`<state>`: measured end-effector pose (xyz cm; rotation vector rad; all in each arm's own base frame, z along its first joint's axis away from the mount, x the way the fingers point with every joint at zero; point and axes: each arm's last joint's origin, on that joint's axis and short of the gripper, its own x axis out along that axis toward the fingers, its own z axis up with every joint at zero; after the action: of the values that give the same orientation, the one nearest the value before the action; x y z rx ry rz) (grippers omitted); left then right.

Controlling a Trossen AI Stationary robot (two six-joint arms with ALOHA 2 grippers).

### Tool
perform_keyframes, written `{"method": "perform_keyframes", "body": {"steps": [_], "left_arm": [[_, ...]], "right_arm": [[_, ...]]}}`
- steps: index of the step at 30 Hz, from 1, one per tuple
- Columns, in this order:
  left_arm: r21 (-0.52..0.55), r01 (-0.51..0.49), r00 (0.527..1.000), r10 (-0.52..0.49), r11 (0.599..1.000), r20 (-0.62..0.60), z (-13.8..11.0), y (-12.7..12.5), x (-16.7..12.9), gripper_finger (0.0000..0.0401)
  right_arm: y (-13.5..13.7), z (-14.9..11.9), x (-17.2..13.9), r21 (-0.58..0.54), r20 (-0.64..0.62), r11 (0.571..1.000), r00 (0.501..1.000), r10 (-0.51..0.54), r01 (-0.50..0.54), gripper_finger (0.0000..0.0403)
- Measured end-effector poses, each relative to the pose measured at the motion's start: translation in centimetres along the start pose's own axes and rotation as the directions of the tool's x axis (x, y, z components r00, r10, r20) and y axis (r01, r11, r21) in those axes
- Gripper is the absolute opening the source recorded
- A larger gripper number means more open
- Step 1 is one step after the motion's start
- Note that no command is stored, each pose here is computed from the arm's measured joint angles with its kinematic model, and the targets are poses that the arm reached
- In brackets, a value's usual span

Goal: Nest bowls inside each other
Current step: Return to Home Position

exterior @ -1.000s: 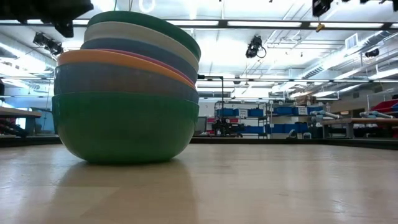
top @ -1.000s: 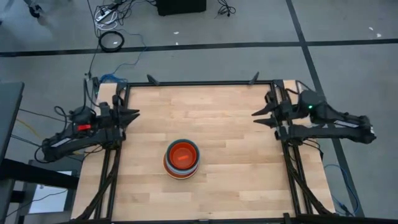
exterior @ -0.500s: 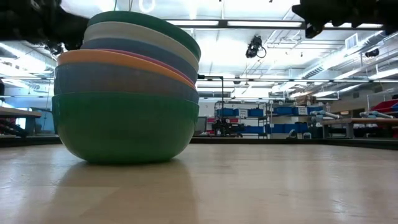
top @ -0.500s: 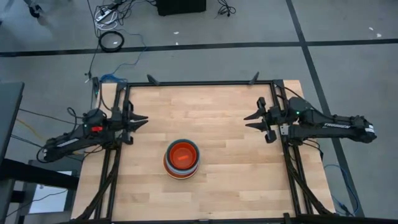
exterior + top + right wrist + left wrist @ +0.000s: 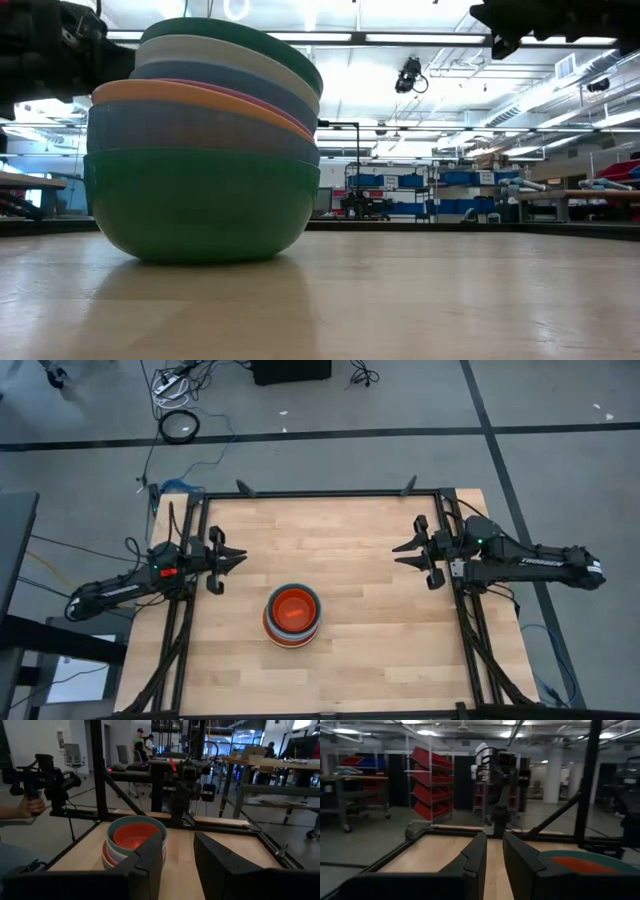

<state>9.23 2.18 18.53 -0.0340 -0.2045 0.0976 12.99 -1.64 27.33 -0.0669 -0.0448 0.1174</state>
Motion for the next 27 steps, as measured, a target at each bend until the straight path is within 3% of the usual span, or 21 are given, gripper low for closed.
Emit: {"method": "perform_keyframes", "body": {"steps": [4, 12, 21, 27], "left_arm": [[-0.007, 0.058, 0.998, -0.058, 0.998, 0.008, 0.1, -0.2, 0.0, 0.0072], [-0.019, 0.067, 0.998, -0.066, 0.998, 0.017, 0.2, -0.2, 0.0, 0.0072], [-0.015, 0.054, 0.998, -0.053, 0.998, 0.038, 0.4, -0.2, 0.0, 0.0072], [-0.010, -0.017, 1.000, 0.017, 1.000, 0.010, 0.1, 0.0, 0.0, 0.0072]], "right_arm": [[0.2, 0.5, -1.0, -0.013, 0.041, 1.000, 0.999, -0.010, 0.010, 0.0100], [1.2, 1.7, -4.6, -0.030, 0.167, 0.999, 0.986, -0.020, 0.025, 0.0100], [2.0, 1.1, -6.6, -0.039, 0.149, 0.999, 0.989, 0.007, -0.001, 0.0100], [1.9, 0.7, -6.6, -0.039, 0.105, 0.997, 0.993, -0.056, 0.061, 0.0100]]}}
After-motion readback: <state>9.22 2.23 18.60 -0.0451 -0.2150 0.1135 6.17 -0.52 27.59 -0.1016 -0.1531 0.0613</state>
